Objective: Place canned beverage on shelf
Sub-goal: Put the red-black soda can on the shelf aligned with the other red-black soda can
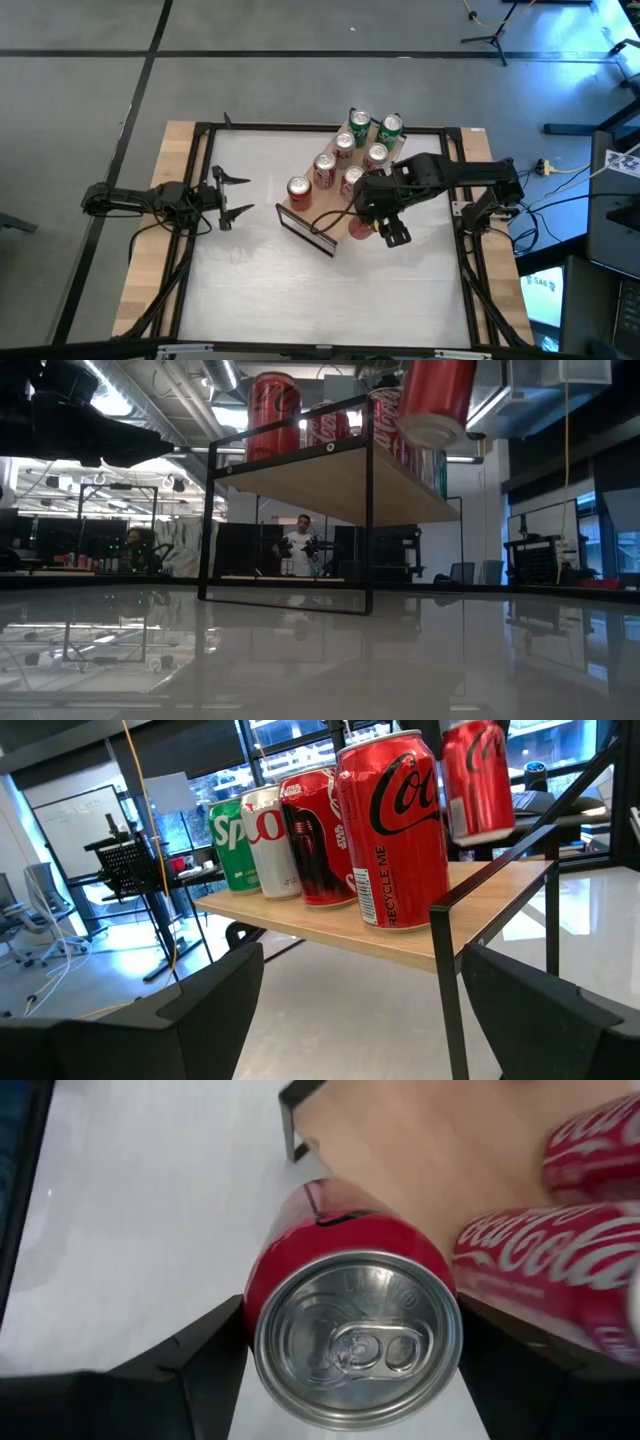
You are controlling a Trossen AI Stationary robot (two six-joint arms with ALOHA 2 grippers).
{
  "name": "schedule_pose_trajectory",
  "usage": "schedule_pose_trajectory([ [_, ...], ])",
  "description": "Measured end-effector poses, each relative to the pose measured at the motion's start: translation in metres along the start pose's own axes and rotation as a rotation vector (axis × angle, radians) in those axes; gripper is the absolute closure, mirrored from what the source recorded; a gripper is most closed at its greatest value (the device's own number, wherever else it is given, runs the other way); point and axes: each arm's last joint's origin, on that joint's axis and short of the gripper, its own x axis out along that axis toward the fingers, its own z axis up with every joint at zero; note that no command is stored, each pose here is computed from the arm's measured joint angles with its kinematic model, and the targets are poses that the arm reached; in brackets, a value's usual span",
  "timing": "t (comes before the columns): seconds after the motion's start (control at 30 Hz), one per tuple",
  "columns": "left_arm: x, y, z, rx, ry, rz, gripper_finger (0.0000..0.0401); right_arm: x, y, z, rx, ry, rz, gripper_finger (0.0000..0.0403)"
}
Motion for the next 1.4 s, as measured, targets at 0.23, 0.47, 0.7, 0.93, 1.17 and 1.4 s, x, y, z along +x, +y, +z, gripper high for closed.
schedule_pose_trajectory([
  [0.23,0.000,0.000,0.000,0.000,0.000,0.000,0.0071,-0.015,-0.005,0.002,0.011,-0.066,-0.039,0.0102],
  [0.47,0.000,0.000,0.000,0.000,0.000,0.000,0.0071,-0.016,-0.020,0.005,0.008,-0.128,-0.066,0.0102],
  [0.7,0.000,0.000,0.000,0.000,0.000,-0.001,0.0071,-0.018,-0.034,0.010,0.012,-0.206,-0.078,0.0102],
  [0.93,0.000,0.000,0.000,0.000,0.000,0.000,0.0071,-0.007,-0.036,0.017,-0.016,-0.197,-0.079,0.0102],
  [1.17,0.000,0.000,0.000,0.000,0.000,0.000,0.0071,0.010,-0.038,0.023,-0.015,-0.132,-0.063,0.0102],
  [1.4,0.000,0.000,0.000,0.000,0.000,0.000,0.0071,0.020,-0.040,0.028,-0.013,-0.101,-0.071,0.0102],
])
